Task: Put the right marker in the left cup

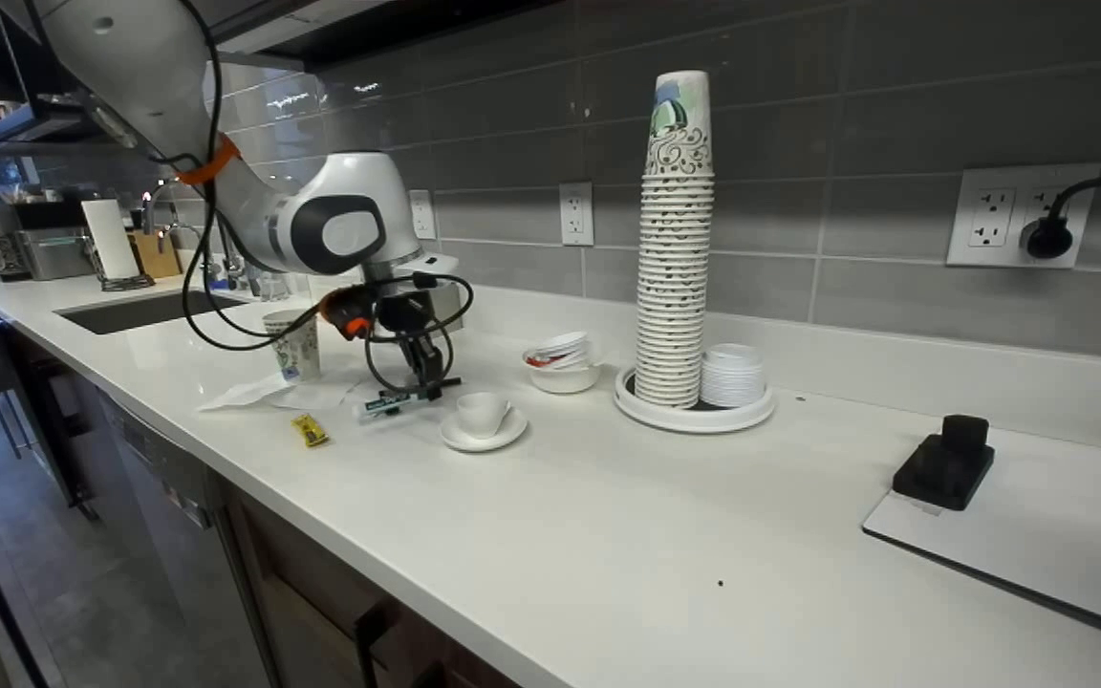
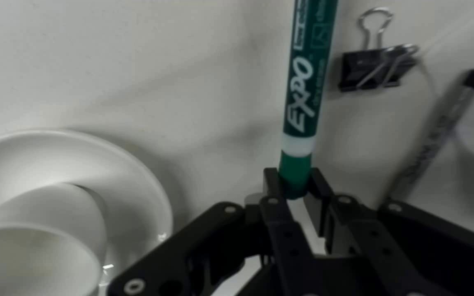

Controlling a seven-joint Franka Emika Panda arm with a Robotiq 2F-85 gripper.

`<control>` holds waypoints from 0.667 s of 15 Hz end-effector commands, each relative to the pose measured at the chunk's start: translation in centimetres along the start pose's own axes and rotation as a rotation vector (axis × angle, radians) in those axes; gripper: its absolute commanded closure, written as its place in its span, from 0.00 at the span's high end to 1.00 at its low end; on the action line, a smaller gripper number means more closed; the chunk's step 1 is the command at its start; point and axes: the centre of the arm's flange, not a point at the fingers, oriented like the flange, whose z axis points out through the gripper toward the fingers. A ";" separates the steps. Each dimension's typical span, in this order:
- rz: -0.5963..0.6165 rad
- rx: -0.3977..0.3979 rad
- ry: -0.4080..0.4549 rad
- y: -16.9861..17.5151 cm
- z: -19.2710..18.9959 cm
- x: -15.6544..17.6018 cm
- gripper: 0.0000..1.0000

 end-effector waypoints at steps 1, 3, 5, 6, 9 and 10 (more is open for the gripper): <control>-0.133 0.142 0.056 1.2 -7.8 -2.7 0.05; -0.223 0.193 0.108 2.1 -11.5 -3.9 0.05; -0.295 0.259 0.158 2.0 -14.6 -5.1 0.05; -0.316 0.300 0.194 1.3 -15.3 -5.8 0.05; -0.349 0.435 0.297 -1.6 -19.2 -7.2 0.05; -0.352 0.478 0.333 -2.6 -20.5 -7.8 0.05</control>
